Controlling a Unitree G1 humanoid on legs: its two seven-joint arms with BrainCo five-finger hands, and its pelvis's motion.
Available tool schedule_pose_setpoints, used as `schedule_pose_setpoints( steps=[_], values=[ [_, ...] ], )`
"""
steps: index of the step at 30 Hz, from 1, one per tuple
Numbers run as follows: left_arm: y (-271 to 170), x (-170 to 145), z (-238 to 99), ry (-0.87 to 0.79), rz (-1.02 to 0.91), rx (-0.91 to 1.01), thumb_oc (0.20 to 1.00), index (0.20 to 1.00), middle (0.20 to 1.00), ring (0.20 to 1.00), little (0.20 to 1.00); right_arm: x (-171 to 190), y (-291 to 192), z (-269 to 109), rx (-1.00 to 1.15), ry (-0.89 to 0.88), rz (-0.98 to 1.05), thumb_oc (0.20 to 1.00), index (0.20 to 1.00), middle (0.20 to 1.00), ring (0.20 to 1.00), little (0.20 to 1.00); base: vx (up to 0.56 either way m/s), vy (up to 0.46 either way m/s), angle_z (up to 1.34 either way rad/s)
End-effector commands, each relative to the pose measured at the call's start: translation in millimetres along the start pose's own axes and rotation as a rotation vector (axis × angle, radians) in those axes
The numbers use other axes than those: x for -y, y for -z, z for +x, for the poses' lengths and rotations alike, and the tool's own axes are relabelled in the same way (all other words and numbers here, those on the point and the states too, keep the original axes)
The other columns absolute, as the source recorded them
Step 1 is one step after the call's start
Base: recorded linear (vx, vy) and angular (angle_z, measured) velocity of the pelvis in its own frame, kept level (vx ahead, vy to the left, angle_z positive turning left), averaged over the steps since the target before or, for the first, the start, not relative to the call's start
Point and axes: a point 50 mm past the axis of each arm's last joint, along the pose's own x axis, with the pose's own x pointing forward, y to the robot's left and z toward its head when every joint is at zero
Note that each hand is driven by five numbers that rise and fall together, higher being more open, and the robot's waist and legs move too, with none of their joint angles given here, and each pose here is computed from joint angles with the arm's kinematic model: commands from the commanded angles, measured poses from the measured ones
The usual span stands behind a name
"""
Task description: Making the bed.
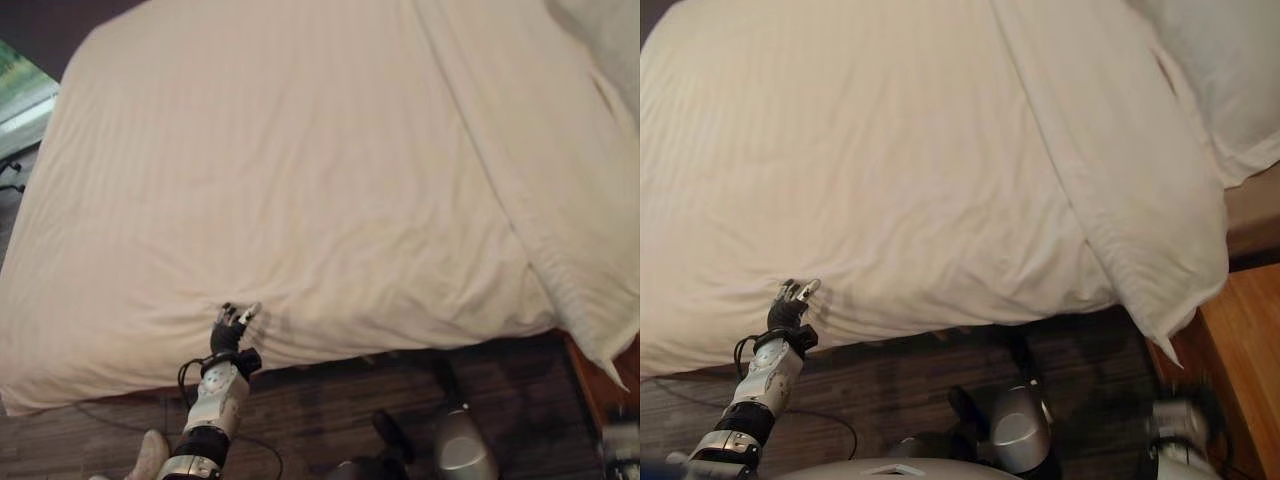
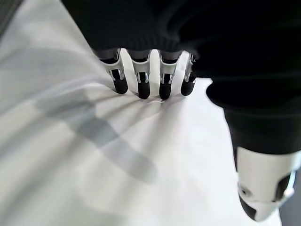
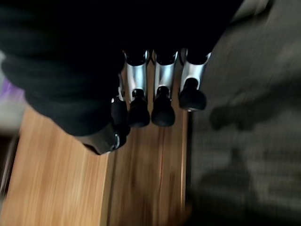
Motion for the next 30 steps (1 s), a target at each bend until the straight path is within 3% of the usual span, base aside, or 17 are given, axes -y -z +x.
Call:
schedule_pose_setpoints(
  steps=[1,4,6,11,13,15,18,25,30],
  values=[
    [-31,8,14,-0.012,-0.026,0.103,1.000,1.000,1.000,1.000,1.000,-8,-14,1,0.071,-0.032,-0.088,1.000,1.000,1.000,1.000,1.000,0.00,-0.048,-0.17],
    [-34,4,14,-0.031,-0.024,0.116,1.000,1.000,1.000,1.000,1.000,-17,-16,-2,0.098,-0.079,-0.145,1.000,1.000,1.000,1.000,1.000,-0.01,-0.033,0.01],
    [-45,1,11,-0.041,-0.047,0.172,1.000,1.000,1.000,1.000,1.000,-52,-37,-14,0.256,-0.233,-0.296,1.000,1.000,1.000,1.000,1.000,0.00,0.000,0.00],
    [-48,12,0,0.008,-0.074,0.226,1.000,1.000,1.000,1.000,1.000,-131,-52,-65,0.486,-0.586,-0.386,1.000,1.000,1.000,1.000,1.000,-0.01,-0.004,-0.01],
    [-48,14,-3,0.022,-0.071,0.234,1.000,1.000,1.000,1.000,1.000,-138,-49,-71,0.503,-0.617,-0.423,1.000,1.000,1.000,1.000,1.000,-0.03,0.001,0.03],
    [-45,25,-13,0.081,-0.093,0.248,1.000,1.000,1.000,1.000,1.000,-169,-45,-116,0.656,-0.841,-0.517,1.000,1.000,1.000,1.000,1.000,-0.05,0.023,0.03],
    [-37,29,-25,0.146,-0.065,0.239,1.000,1.000,1.000,1.000,1.000,-177,-32,-148,0.716,-0.984,-0.501,1.000,1.000,1.000,1.000,1.000,-0.05,0.000,0.05],
    [-45,57,-41,0.328,0.042,0.307,1.000,1.000,1.000,1.000,1.000,-179,49,-192,0.472,-1.248,-0.465,1.000,1.000,1.000,1.000,1.000,-0.01,0.012,0.36],
    [-49,52,-46,0.324,0.141,0.364,1.000,1.000,1.000,1.000,1.000,-171,81,-188,0.375,-1.256,-0.579,1.000,1.000,1.000,1.000,1.000,0.04,0.013,0.18]
  ],
)
